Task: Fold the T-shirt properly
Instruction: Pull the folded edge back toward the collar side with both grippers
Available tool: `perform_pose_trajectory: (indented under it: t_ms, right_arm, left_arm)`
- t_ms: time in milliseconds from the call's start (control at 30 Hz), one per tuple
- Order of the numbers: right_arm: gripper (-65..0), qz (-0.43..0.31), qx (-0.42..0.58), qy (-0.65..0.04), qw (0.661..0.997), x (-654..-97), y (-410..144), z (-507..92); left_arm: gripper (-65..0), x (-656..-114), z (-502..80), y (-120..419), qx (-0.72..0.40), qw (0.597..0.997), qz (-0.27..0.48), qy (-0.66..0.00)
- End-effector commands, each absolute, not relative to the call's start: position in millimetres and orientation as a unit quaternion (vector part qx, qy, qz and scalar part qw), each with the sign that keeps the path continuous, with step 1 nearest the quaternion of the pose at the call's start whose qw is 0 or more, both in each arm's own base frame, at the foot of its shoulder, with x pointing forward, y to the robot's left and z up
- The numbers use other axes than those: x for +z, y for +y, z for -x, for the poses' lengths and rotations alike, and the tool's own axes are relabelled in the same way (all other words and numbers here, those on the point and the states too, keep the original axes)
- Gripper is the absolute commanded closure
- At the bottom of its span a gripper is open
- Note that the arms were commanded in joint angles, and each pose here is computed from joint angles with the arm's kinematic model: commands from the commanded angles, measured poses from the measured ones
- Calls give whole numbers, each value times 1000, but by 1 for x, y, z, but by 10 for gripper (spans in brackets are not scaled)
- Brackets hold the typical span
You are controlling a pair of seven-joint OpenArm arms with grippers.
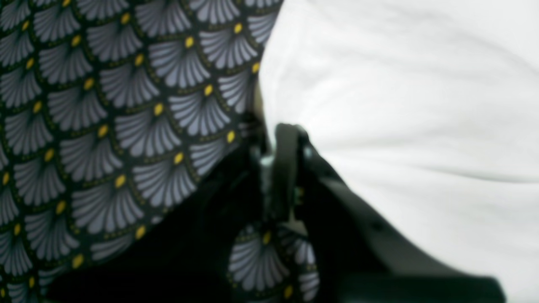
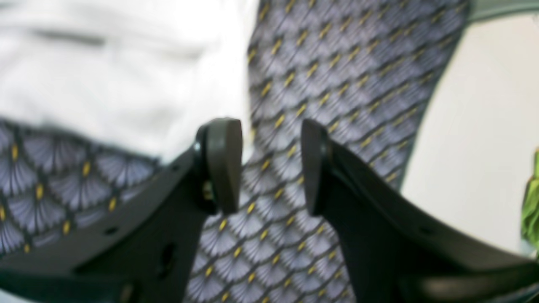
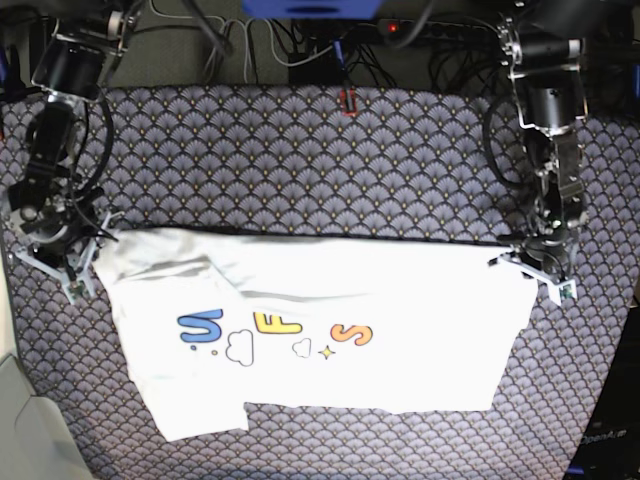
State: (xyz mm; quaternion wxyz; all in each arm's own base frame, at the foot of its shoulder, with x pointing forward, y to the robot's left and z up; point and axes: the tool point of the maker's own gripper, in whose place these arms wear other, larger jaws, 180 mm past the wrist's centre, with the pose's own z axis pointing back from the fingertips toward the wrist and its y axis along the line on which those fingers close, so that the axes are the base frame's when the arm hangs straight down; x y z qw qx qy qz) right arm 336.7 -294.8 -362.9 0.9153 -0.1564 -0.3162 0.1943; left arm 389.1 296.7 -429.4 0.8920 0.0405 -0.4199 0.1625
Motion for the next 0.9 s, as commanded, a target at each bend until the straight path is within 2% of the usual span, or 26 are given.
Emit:
perform_pose_trajectory:
  t_ms: [0, 433, 733, 800, 867]
  right_arm:
    - [-248, 162, 192, -347, 903, -344, -295, -351]
    - [-248, 125, 188, -317, 921, -380, -283, -339]
    - [-242, 104, 181, -321, 924, -393, -287, -349]
    - [-221, 103, 181, -329, 921, -390, -287, -352]
    - [-160, 104, 181, -331, 920, -389, -288, -352]
  left_arm:
    - [-18, -429, -387, 304, 165, 896, -53, -409]
    - [-18, -429, -387, 304, 165, 896, -53, -409]
    - [-18, -429, -387, 305, 163, 896, -54, -409]
    - [-18, -430, -387, 305, 163, 897, -54, -408]
    - [-18, -430, -386, 305, 162, 897, -55, -407]
